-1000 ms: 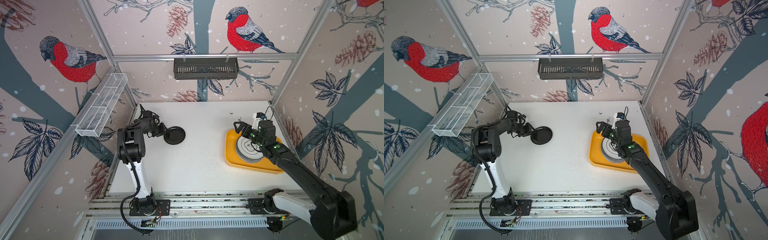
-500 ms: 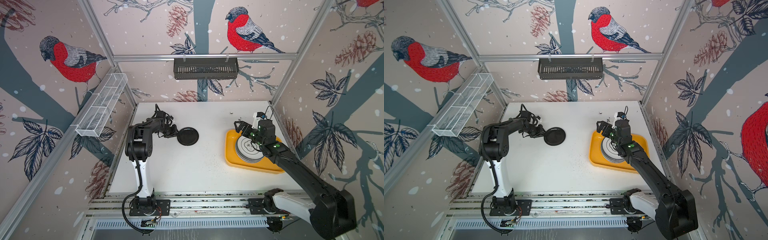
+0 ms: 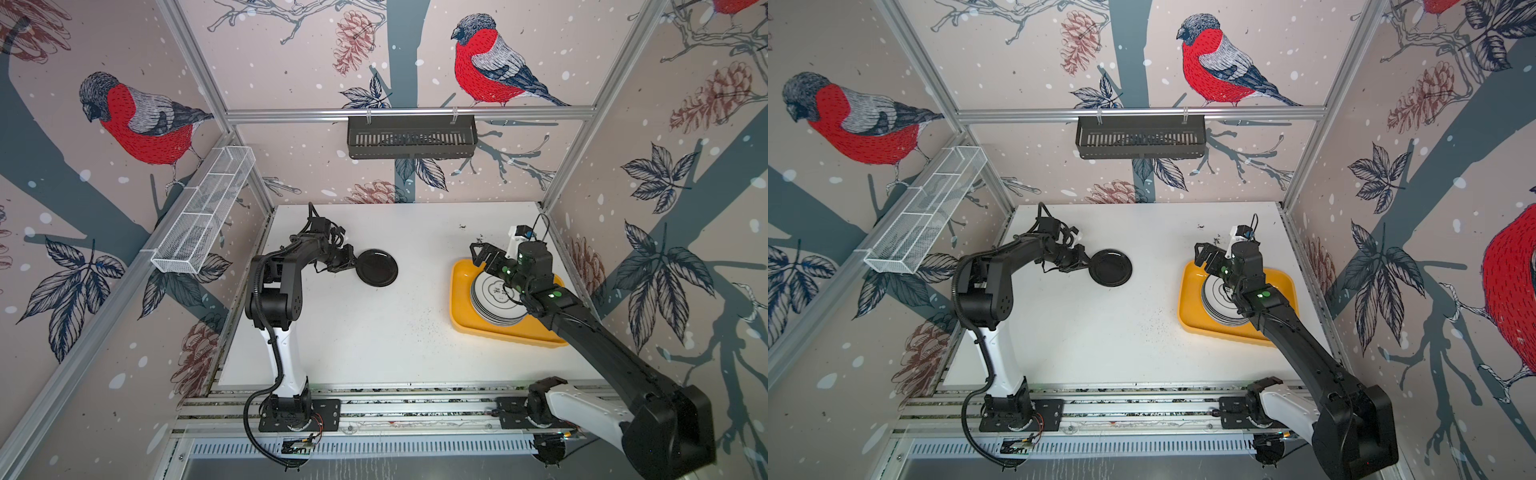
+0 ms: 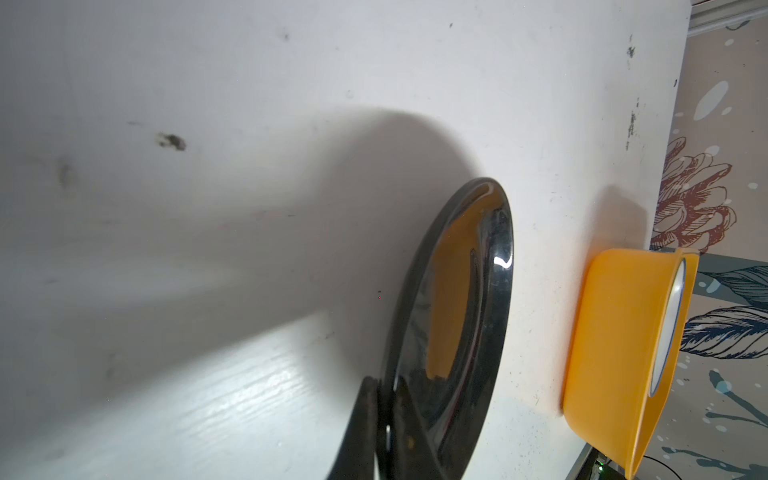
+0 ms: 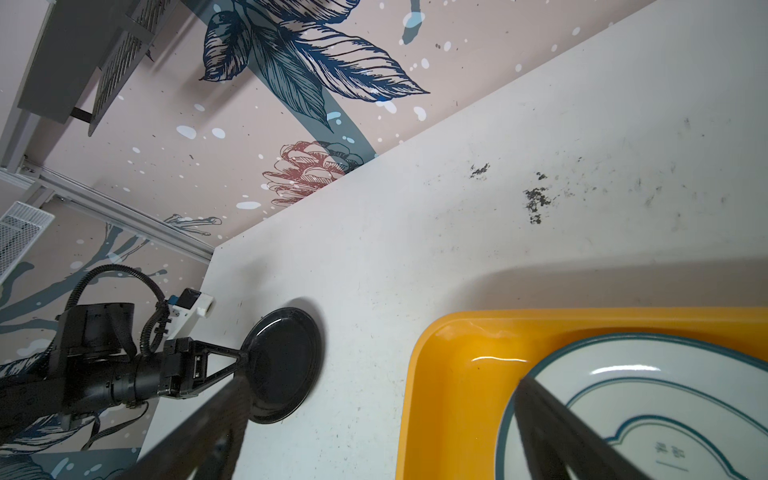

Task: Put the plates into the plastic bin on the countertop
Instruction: 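Grip the black plate's rim with the left gripper and tilt it upright, then carry the black plate toward the right gripper, which closes on its rim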

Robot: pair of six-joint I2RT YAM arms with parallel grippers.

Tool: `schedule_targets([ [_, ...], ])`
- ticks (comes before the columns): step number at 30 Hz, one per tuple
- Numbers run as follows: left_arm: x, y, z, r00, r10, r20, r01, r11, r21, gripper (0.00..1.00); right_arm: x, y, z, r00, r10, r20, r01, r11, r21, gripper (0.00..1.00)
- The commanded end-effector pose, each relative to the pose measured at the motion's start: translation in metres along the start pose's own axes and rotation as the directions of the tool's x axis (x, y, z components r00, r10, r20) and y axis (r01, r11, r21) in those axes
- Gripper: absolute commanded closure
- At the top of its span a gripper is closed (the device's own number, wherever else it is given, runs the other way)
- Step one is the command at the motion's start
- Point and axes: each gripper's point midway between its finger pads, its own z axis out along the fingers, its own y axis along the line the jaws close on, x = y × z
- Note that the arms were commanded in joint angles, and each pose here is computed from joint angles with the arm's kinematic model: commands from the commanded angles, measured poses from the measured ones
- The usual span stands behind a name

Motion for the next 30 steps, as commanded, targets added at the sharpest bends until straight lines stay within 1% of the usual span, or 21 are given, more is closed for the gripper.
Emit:
schedule_targets([
  [1,-0.01,-0.021,-0.012,0.999,0.025,0.048,-0.028,0.998,0.049,0.91,-0.003,0.016,0.003,1.0,-0.012,0.009,0.013,0.998,-0.062,0.0],
  [10,-0.019,-0.063,-0.04,0.99,0.063,0.125,-0.082,0.985,0.151,0.92,0.008,0.049,0.021,0.997,-0.078,-0.028,0.075,0.991,-0.115,0.01],
  [14,-0.016,-0.084,-0.043,0.987,0.098,0.13,-0.121,0.976,0.184,0.92,0.019,0.073,0.03,0.993,-0.1,-0.055,0.087,0.977,-0.193,0.01],
  [15,-0.014,-0.09,-0.043,0.985,0.11,0.13,-0.133,0.973,0.188,0.92,0.028,0.076,0.038,0.991,-0.105,-0.085,0.086,0.976,-0.202,0.01],
  [19,-0.009,-0.106,-0.043,0.982,0.139,0.128,-0.164,0.963,0.216,0.92,0.047,0.096,0.053,0.981,-0.131,-0.144,0.092,0.963,-0.252,0.01],
  [27,-0.006,-0.121,-0.046,0.978,0.16,0.135,-0.189,0.951,0.245,0.92,0.076,0.114,0.075,0.964,-0.12,-0.236,0.037,0.944,-0.327,0.0],
  [30,-0.005,-0.123,-0.046,0.977,0.166,0.136,-0.196,0.949,0.246,0.92,0.082,0.116,0.082,0.958,-0.116,-0.261,0.023,0.942,-0.334,0.03],
])
